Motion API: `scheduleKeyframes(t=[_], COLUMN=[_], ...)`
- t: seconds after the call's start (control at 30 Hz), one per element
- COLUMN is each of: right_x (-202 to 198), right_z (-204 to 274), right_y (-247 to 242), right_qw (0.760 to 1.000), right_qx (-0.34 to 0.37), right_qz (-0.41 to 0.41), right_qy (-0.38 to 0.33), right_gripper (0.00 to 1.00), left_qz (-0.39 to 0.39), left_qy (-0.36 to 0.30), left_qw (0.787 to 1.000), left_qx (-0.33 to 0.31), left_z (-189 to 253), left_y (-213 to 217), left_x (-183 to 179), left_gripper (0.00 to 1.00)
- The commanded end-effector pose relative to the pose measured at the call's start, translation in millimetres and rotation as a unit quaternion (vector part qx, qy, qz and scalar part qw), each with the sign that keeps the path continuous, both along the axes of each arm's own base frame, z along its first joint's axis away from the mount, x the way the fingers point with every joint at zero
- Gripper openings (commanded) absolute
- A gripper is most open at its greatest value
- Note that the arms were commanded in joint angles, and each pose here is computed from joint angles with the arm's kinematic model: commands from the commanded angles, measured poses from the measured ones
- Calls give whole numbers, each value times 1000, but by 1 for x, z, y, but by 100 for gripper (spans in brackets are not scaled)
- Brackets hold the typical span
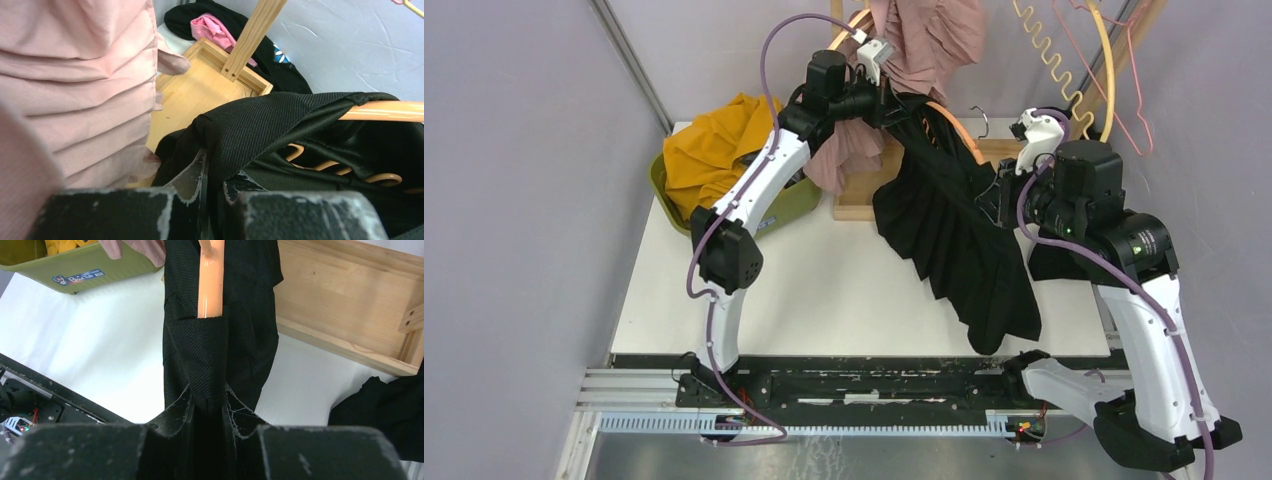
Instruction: Remove the skirt from the hanger
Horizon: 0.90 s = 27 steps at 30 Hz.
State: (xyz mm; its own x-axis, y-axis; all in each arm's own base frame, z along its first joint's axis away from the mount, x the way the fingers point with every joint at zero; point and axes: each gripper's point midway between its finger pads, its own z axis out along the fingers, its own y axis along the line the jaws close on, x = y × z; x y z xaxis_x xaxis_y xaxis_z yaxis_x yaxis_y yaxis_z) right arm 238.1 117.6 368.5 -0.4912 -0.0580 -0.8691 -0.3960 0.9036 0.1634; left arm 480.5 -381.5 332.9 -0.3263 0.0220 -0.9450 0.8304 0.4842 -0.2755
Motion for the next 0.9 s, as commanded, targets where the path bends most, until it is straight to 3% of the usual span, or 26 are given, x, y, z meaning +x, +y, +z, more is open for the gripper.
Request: scheduleKeyframes(t=[0.0, 0.17, 0.5, 0.87], right_x=[-16, -25, -62, -113], right_z=[35, 35, -17, -23], right_y=[-9, -5, 10, 3], right_qw=[998, 998, 994, 985], right_qx=[5, -16, 3, -12], right_qz=[0, 41, 99, 134], right_qy=[-57, -46, 56, 107], right_gripper=[1, 1, 1, 1], left_qz=[38, 57, 82, 104], left_qy=[-5, -14, -103, -75], left_qw=[999, 998, 990, 992], left_qx=[-28, 29, -58, -8], left_z=[12, -2, 112, 59], left_y=[26, 33, 40, 48], left_x=[19, 9, -1, 26], left_gripper=[10, 10, 9, 9])
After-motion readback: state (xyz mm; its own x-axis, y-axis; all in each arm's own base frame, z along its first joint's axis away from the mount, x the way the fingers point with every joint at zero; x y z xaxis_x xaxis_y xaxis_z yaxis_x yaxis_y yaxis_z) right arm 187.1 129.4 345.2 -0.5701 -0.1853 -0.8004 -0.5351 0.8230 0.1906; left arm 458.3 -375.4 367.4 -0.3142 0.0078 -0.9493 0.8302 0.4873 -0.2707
